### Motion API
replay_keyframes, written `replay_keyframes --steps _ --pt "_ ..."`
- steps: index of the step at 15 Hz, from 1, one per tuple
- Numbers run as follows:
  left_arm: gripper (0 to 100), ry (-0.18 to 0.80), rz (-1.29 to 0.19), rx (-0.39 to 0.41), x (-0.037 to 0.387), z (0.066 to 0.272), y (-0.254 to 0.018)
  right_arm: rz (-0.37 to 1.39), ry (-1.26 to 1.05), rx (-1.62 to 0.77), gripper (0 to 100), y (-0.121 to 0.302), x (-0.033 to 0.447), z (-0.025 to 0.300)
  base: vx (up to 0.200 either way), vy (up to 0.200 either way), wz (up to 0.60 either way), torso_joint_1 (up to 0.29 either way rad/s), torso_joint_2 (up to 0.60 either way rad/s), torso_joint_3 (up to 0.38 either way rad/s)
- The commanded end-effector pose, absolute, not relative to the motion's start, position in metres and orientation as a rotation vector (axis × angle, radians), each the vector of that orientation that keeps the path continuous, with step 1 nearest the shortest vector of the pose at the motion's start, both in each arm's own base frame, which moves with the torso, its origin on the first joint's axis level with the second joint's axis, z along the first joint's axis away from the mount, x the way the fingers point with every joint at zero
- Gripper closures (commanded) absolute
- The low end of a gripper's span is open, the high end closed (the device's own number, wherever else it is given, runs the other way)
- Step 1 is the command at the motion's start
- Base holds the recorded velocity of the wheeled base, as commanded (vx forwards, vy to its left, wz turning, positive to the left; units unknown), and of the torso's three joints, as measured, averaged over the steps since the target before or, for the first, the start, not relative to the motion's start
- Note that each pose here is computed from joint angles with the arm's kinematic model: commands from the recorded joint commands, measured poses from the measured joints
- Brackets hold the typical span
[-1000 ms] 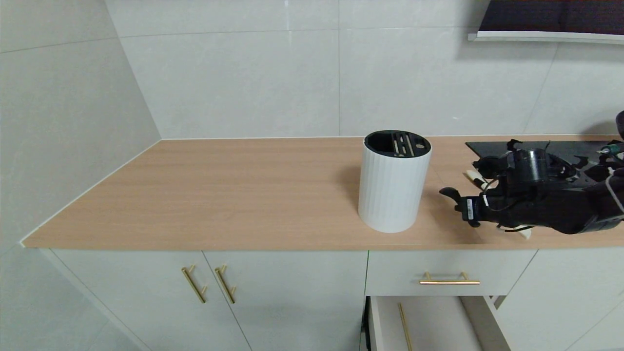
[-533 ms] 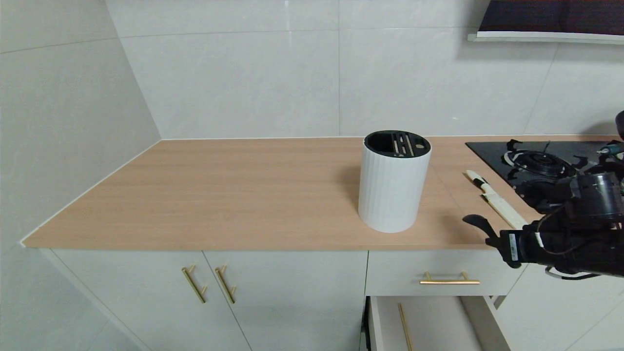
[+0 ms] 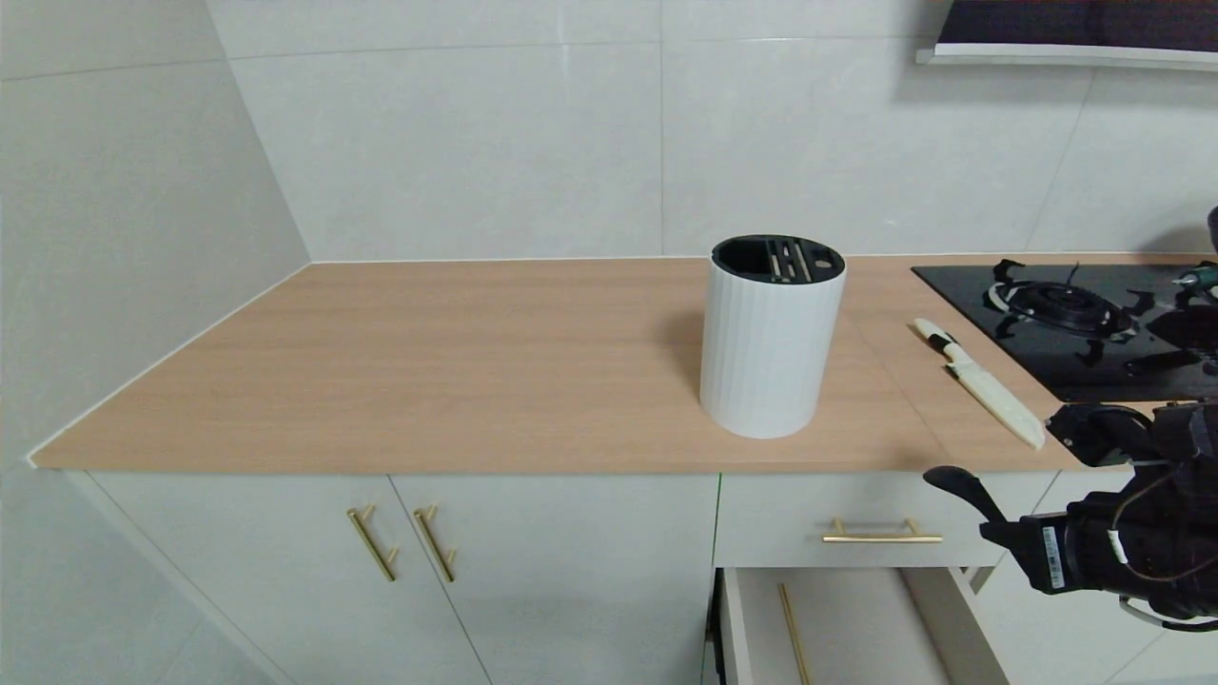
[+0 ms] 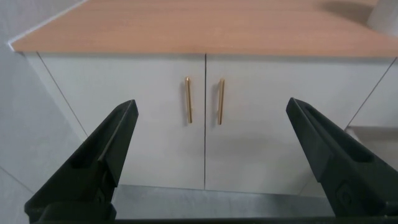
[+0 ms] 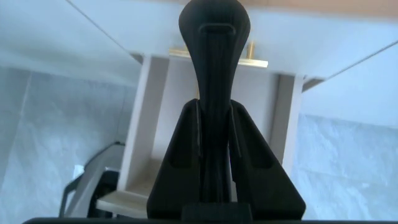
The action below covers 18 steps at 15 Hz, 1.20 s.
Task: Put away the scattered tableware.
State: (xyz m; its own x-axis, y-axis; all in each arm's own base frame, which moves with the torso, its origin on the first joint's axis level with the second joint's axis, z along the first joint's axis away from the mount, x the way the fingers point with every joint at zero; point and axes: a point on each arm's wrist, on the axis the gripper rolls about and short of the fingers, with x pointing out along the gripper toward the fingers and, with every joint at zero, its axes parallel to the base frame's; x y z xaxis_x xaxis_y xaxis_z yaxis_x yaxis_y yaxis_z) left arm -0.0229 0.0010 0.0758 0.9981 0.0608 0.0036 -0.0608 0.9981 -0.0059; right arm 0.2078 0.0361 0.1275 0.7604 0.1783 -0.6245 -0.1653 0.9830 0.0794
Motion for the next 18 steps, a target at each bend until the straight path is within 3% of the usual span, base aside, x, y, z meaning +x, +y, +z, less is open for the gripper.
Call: replay_keyframes --steps 1,18 --pt "0 -0.005 0.063 -0.006 -0.023 0.076 0.001 0.188 0.710 0.016 100 0.037 0.210 0.121 0.000 0.000 0.00 -0.198 0.50 0.276" --pt "0 -0.003 0.063 -0.006 -0.023 0.076 0.001 0.200 0.774 -0.024 100 0.038 0.212 0.106 0.000 0.000 0.00 -0.186 0.48 0.296"
